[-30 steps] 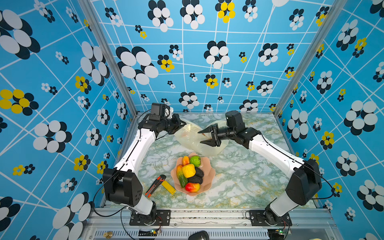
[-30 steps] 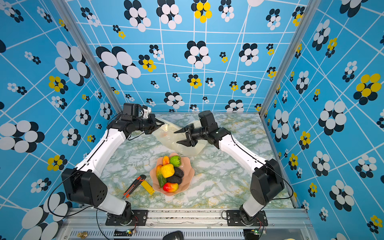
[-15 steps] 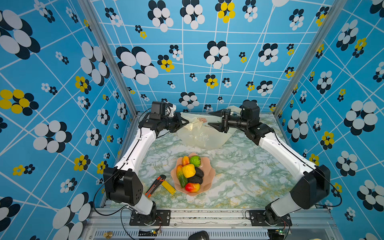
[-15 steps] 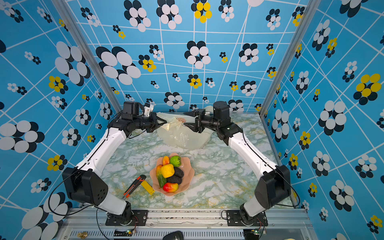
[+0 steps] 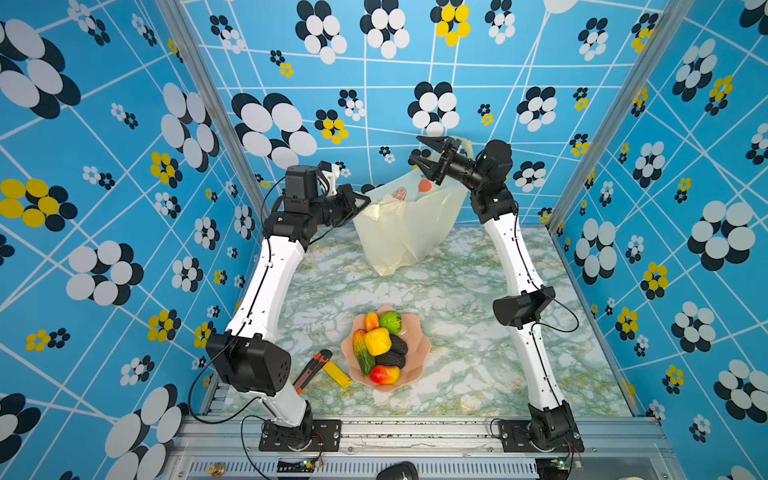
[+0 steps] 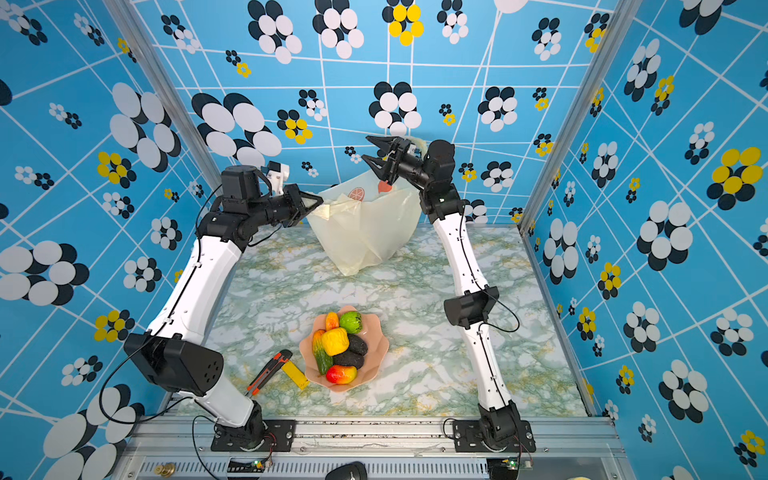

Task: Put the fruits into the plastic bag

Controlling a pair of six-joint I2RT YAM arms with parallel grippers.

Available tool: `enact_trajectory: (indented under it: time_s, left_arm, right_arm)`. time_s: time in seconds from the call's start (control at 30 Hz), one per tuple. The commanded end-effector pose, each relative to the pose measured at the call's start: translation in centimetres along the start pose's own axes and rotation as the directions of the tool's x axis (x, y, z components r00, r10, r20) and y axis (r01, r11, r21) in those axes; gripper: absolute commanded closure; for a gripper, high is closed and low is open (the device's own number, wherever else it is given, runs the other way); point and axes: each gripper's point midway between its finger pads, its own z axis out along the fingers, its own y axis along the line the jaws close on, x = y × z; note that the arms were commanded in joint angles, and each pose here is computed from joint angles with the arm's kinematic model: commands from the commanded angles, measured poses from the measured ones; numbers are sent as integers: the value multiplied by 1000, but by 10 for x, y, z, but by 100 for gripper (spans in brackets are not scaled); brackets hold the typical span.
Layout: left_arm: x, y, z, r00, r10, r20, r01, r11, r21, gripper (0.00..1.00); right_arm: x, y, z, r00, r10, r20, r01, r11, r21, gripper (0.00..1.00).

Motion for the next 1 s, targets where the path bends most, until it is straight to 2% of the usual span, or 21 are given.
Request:
enact_trajectory:
  time_s: [0.0, 0.07, 0.13, 0.27, 0.33, 0.43, 0.53, 0.6, 0.67, 0.73, 0.77, 0.87, 0.97]
  left_arm:
    - [20, 20, 12, 997, -16, -76, 12, 999, -46, 100]
    - [40, 28, 15, 992, -37, -120, 31, 998, -54, 100]
    - [59, 37, 17, 987, -53, -154, 43, 997, -68, 100]
    - [90, 57, 14, 977, -88, -193, 68, 992, -107, 100]
    - [102, 64, 12, 971, -102, -215, 78, 990, -116, 100]
    - [117, 71, 6, 963, -113, -243, 83, 988, -131, 100]
    - [125, 73, 0, 961, -109, -256, 74, 987, -144, 100]
    - [129, 70, -4, 958, -105, -266, 70, 988, -136, 100]
    - [135, 65, -10, 954, -90, -285, 54, 990, -132, 100]
    - [143, 64, -16, 949, -76, -307, 35, 990, -140, 100]
    - [146, 63, -20, 947, -73, -314, 28, 989, -144, 100]
    - [156, 65, -26, 943, -78, -323, 34, 989, -142, 100]
    - [167, 67, -26, 932, -98, -349, 55, 990, -131, 100]
  right_arm:
    - [18, -40, -1, 996, 56, -70, -43, 984, 172, 43]
    - [40, -62, -5, 993, 38, -116, -3, 958, 286, 41]
    - [60, -90, -17, 988, 34, -148, 31, 910, 413, 39]
    - [100, -147, -58, 981, 62, -186, 73, 766, 639, 37]
    - [117, -163, -76, 976, 98, -193, 58, 740, 670, 36]
    - [126, -203, -107, 973, 186, -140, -39, 722, 690, 35]
    - [141, -237, -143, 967, 227, -119, -67, 670, 739, 34]
    - [147, -240, -157, 973, 175, -149, -1, 651, 759, 33]
    - [144, -228, -160, 983, 55, -173, 96, 649, 754, 29]
    - [138, -207, -159, 979, -90, -182, 196, 643, 740, 14]
    - [134, -198, -159, 973, -151, -175, 231, 635, 737, 1]
    - [124, -189, -158, 957, -244, -156, 275, 602, 749, 1]
    - [110, -195, -160, 948, -290, -134, 278, 541, 794, 1]
